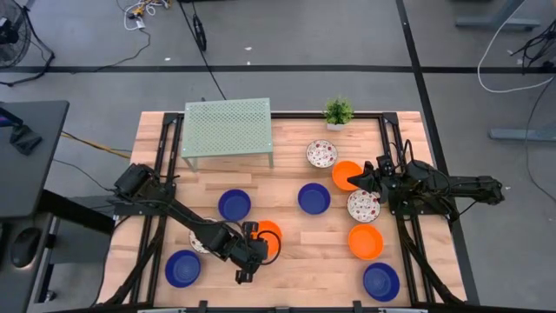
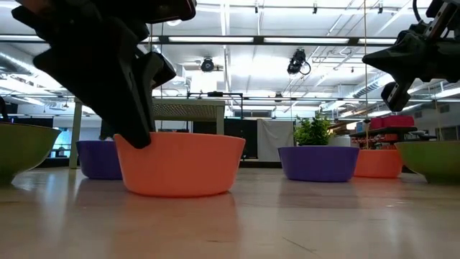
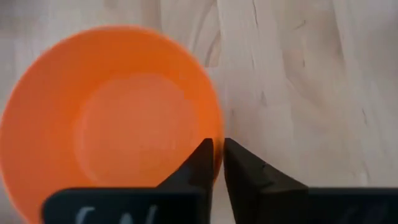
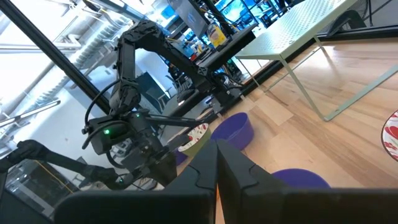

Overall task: Pick & Place Mini bowls
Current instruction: Put the orange bowl on the shelf

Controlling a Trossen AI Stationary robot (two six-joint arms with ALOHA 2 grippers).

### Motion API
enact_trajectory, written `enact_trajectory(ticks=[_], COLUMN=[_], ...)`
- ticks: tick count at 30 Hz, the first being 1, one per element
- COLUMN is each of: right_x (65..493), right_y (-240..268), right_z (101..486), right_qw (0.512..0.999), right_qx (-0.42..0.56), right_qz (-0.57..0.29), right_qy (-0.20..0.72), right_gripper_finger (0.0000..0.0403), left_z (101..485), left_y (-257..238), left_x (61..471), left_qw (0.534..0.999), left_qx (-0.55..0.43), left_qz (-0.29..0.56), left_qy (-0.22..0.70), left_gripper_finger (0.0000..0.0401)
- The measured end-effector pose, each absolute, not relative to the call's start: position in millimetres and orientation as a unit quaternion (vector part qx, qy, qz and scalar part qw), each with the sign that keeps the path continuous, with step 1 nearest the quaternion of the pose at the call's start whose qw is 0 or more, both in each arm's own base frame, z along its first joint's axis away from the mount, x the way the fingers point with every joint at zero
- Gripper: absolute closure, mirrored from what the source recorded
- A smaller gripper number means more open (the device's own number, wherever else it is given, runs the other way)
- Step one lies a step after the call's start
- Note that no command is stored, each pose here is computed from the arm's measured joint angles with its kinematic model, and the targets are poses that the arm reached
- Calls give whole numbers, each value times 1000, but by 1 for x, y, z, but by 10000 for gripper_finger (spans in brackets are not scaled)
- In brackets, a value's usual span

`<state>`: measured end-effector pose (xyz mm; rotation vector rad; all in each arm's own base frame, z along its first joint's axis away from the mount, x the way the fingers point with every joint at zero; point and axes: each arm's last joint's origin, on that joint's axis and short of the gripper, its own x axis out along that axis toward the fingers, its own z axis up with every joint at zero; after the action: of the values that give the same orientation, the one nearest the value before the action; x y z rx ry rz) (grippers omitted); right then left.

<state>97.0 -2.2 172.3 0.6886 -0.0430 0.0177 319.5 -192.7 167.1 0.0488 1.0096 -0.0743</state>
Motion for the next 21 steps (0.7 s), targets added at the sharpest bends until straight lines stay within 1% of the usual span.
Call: enact_trajectory(ticks=[2,6,9,12,16,19,21], right_x=[97,97,97,97,97,97,97], right_y=[-2,-2,-2,-2,-2,-2,-2], right_z=[172,172,172,172,172,172,172], right_qw=[941,941,941,941,941,941,941], right_qx=[337,338,338,337,337,337,338], right_qz=[9,9,9,9,9,9,9], right_qy=[-21,-21,-21,-21,-21,-21,-21], right_gripper_finger=[396,396,396,396,396,396,396], left_z=[167,171,187,219,276,316,338], left_y=[-193,-192,-192,-190,-179,-157,-135], left_x=[320,320,320,319,311,302,294], left_qw=[875,880,885,892,894,885,874], left_qx=[25,27,26,44,79,103,111], left_qz=[-36,-30,-28,-10,39,88,124], left_qy=[483,474,463,451,439,445,456], left_gripper_finger=[390,393,396,397,398,398,399])
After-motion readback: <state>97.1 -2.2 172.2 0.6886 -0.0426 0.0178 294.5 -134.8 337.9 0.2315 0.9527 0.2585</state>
